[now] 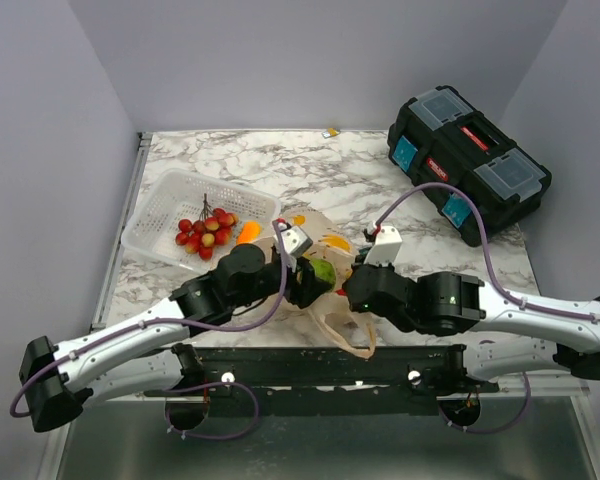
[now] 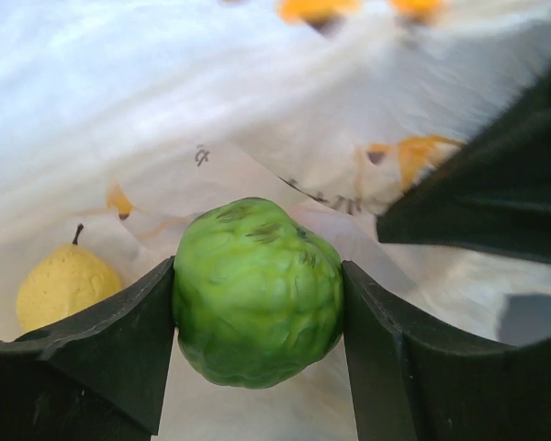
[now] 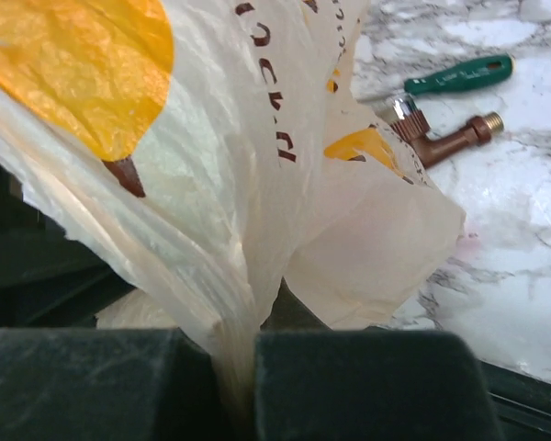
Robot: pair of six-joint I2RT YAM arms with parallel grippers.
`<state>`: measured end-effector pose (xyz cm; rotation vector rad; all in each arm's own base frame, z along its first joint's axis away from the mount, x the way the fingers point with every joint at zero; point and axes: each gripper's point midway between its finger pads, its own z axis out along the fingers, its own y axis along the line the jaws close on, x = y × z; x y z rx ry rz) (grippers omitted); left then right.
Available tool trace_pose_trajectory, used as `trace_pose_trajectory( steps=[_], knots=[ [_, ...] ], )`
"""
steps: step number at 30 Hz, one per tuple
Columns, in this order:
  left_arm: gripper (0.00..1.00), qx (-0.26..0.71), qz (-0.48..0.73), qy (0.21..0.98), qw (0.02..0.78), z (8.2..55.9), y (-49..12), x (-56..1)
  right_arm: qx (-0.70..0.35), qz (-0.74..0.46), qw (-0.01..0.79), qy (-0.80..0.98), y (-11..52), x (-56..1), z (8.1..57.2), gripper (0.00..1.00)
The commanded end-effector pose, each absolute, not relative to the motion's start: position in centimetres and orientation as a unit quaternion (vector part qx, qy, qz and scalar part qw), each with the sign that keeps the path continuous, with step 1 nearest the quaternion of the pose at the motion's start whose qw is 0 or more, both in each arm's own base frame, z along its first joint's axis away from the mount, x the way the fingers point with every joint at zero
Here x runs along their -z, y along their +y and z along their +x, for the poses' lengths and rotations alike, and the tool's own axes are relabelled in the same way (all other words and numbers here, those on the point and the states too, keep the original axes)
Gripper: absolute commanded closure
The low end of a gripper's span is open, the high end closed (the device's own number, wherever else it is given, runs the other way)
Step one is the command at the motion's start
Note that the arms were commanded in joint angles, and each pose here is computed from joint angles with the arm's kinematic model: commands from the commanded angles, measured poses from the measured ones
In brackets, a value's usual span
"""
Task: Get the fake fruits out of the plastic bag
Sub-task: Take out the fake fruit from the plastic bag, then place the fake fruit in the bin.
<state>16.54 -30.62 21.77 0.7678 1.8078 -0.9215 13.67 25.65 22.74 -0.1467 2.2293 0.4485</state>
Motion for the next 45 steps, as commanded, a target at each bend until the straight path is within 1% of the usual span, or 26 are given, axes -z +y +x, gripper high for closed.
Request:
trace_pose_trajectory(
  steps=[1, 2, 3, 8, 12, 18, 20, 23, 25, 28, 30, 32, 33, 34, 35, 37, 43, 45],
  knots=[
    [0.95, 0.398, 0.348, 0.686, 0.501, 14.8, -29.1, -26.5, -0.194, -0.044, 0.450, 0.871, 26.4, -25.8, 15.4, 0.99],
    [0.96, 0.400, 0.350, 0.678, 0.508, 14.6, -28.7, -27.5, -0.195, -0.044, 0.448, 0.871, 26.6, -26.0, 15.6, 0.99],
    [1.00, 0.401, 0.352, 0.671, 0.515, 14.4, -28.3, -28.4, -0.196, -0.046, 0.445, 0.873, 26.7, -26.0, 15.7, 0.99],
    [1.00, 0.405, 0.372, 0.639, 0.539, 12.9, -26.4, -31.6, -0.183, -0.047, 0.425, 0.885, 27.6, -24.5, 16.8, 0.99],
    [1.00, 0.410, 0.377, 0.606, 0.568, 11.7, -24.7, -34.5, -0.192, -0.050, 0.411, 0.890, 28.3, -23.6, 16.8, 0.99],
    [1.00, 0.387, 0.336, 0.576, 0.636, 12.0, -21.3, -39.2, -0.196, -0.050, 0.402, 0.893, 28.1, -22.9, 16.5, 0.99],
    [1.00, 0.367, 0.319, 0.580, 0.654, 12.6, -20.3, -40.4, -0.197, -0.047, 0.401, 0.893, 27.9, -22.7, 16.4, 0.99],
    [1.00, 0.303, 0.263, 0.616, 0.677, 15.0, -17.8, -41.5, -0.201, -0.044, 0.398, 0.894, 27.5, -22.6, 16.2, 0.99],
    [1.00, 0.245, 0.209, 0.641, 0.697, 16.9, -15.3, -42.1, -0.202, -0.043, 0.397, 0.894, 27.2, -22.5, 16.0, 0.99],
    [1.00, 0.128, 0.109, 0.664, 0.728, 19.9, -10.8, -42.5, -0.208, -0.037, 0.398, 0.893, 26.9, -22.6, 15.9, 0.99],
    [1.00, 0.029, 0.072, 0.672, 0.737, 21.6, -8.4, -42.0, -0.213, -0.036, 0.399, 0.891, 26.7, -22.8, 15.9, 0.99],
    [1.00, -0.063, 0.043, 0.685, 0.724, 23.3, -6.7, -40.9, -0.214, -0.036, 0.400, 0.891, 26.7, -22.8, 15.8, 0.99],
    [1.00, -0.085, 0.032, 0.694, 0.714, 24.1, -6.3, -40.1, -0.213, -0.036, 0.400, 0.891, 26.6, -22.8, 15.8, 0.99],
    [1.00, -0.084, 0.015, 0.709, 0.700, 24.8, -6.0, -39.1, -0.214, -0.037, 0.399, 0.891, 26.7, -22.7, 15.8, 0.99],
    [1.00, -0.069, 0.016, 0.727, 0.683, 25.5, -6.4, -37.8, -0.214, -0.038, 0.398, 0.891, 26.7, -22.7, 15.7, 0.99],
    [1.00, -0.023, -0.029, 0.755, 0.655, 27.1, -6.4, -35.0, -0.213, -0.041, 0.397, 0.892, 26.7, -22.7, 15.7, 0.99],
    [1.00, 0.065, -0.188, 0.797, 0.570, 30.2, -5.2, -25.9, -0.212, -0.042, 0.394, 0.893, 26.4, -22.7, 15.5, 0.99],
    [1.00, 0.081, -0.249, 0.811, 0.523, 30.5, -4.9, -22.6, -0.213, -0.041, 0.393, 0.894, 26.3, -22.9, 15.4, 0.99]
  ],
)
